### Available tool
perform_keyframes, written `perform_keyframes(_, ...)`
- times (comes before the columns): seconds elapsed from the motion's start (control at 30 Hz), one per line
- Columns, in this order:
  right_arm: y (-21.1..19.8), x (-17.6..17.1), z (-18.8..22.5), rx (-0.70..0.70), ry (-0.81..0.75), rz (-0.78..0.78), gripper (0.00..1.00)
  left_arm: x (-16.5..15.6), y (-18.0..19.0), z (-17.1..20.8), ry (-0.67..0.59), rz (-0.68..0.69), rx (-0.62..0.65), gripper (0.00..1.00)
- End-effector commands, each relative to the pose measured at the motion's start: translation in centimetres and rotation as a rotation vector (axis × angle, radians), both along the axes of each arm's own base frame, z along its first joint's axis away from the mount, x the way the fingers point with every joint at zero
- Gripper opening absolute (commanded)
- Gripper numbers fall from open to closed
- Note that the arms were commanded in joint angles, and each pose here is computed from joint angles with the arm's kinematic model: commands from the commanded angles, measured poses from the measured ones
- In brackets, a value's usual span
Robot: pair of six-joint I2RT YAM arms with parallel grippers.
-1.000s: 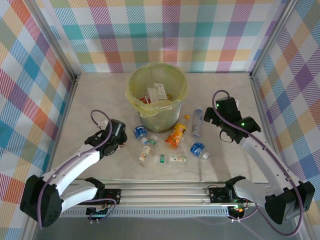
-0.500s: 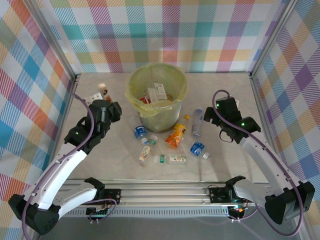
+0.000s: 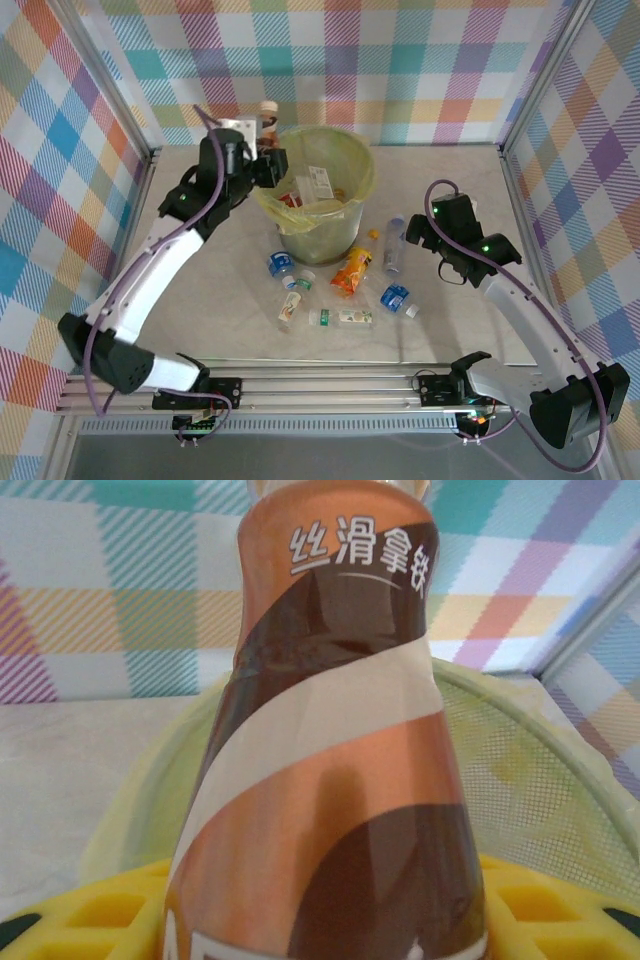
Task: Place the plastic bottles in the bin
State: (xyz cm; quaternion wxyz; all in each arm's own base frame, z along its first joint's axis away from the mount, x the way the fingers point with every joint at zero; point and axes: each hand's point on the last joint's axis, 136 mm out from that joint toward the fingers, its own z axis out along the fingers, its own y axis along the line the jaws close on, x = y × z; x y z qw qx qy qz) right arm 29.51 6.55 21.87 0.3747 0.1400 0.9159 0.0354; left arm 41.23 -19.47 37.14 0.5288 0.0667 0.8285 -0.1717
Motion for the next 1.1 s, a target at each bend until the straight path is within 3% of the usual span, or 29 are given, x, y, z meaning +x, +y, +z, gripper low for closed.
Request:
perform_keyframes(0.0,0.3,0.2,0.6,0.039,-0.019,-0.005,1.00,0.7,-2.0,0.5,-0.011,-0.131,0.057,0.50)
perform_keyframes(0.37,0.7,0.2,0.2,0.056,-0.002,0.004,1.00,5.2,-4.3,-4.2,0.082,-0.225,0.258,0.54)
perform_keyframes(1.07,0.9,0.4,-1.3,0.027,0.064,0.020,1.00,6.1,-4.2,-11.4,0.232,-0.295,0.451,0.61)
